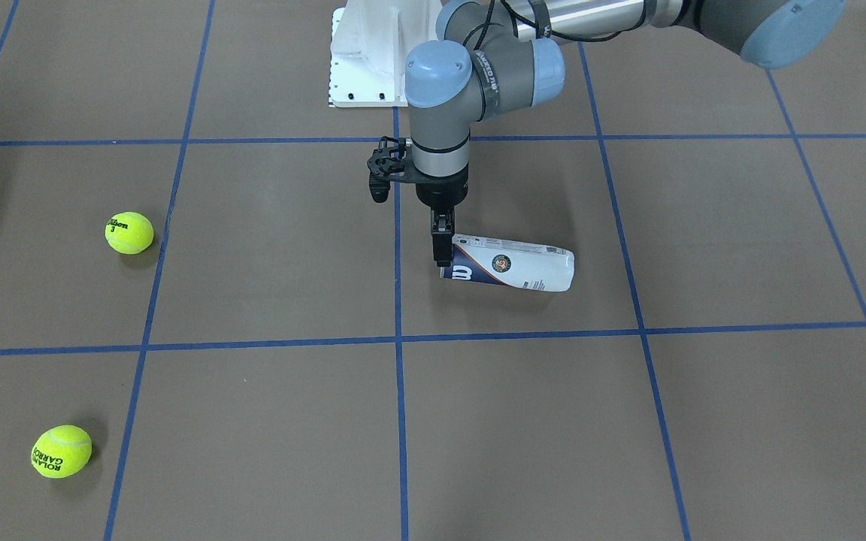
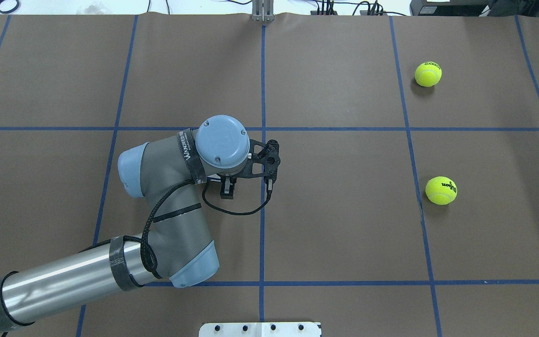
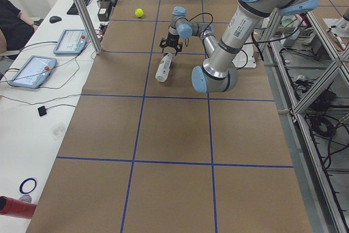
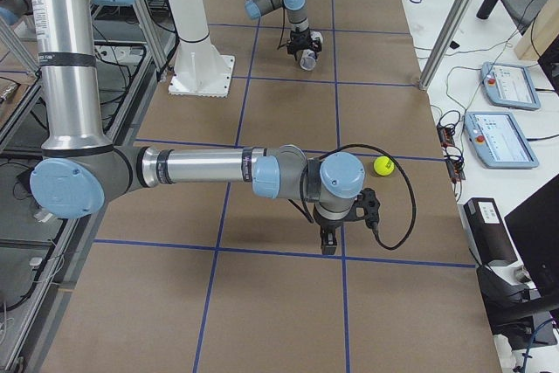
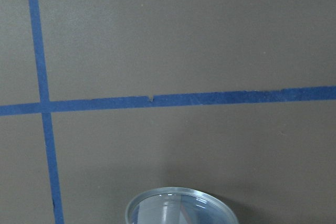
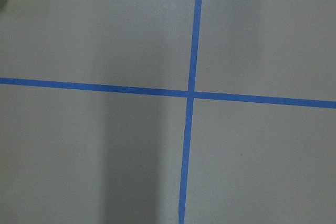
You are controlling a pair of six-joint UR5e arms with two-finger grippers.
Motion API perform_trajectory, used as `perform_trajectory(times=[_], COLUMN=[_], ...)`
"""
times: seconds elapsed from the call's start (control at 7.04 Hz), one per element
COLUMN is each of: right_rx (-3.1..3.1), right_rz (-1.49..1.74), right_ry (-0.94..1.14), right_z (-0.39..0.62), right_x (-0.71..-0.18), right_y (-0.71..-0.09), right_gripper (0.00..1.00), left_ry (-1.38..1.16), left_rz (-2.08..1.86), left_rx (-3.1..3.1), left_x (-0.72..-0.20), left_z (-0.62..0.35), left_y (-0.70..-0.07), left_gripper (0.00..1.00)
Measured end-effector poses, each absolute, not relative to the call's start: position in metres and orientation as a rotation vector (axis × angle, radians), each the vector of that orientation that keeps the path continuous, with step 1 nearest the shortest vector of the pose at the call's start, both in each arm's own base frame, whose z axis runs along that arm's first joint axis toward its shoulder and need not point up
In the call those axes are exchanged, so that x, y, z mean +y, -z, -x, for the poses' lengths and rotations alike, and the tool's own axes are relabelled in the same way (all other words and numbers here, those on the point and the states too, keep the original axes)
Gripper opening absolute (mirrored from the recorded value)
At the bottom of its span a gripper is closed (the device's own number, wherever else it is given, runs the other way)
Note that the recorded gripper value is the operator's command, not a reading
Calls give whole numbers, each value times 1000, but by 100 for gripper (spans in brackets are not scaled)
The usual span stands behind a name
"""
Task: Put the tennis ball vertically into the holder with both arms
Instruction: 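Close the left gripper around the open end of the can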
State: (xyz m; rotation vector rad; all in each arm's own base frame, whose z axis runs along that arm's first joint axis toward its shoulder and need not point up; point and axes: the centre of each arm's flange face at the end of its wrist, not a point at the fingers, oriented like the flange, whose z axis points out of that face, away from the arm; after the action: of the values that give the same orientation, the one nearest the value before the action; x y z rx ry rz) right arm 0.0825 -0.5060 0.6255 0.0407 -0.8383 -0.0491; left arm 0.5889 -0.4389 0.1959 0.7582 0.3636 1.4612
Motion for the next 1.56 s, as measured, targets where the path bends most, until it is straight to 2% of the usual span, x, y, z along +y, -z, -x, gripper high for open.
perform_trajectory(times=[0.57,0.71,0.85,1.14,1.28,1.56], right_rx=[-839,-839,-839,-839,-839,-839], right_rz=[-34,-33,-33,-34,-34,-37], right_ry=[46,46,46,46,46,47], right_z=[-83,-83,-83,-83,-83,-83], right_x=[-506,-506,-506,-506,-506,-506], right_y=[-629,-629,-629,-629,-629,-627], right_gripper=[99,99,99,100,100,99], left_ry=[-1457,-1457,-1459,-1456,-1447,-1375], left_rz=[-784,-784,-784,-783,-792,-850], left_rx=[374,374,373,371,376,422], left_x=[-446,-446,-446,-447,-447,-440], left_z=[-605,-606,-606,-603,-600,-580], left_y=[-210,-211,-211,-209,-204,-174], left_gripper=[99,89,65,38,27,24])
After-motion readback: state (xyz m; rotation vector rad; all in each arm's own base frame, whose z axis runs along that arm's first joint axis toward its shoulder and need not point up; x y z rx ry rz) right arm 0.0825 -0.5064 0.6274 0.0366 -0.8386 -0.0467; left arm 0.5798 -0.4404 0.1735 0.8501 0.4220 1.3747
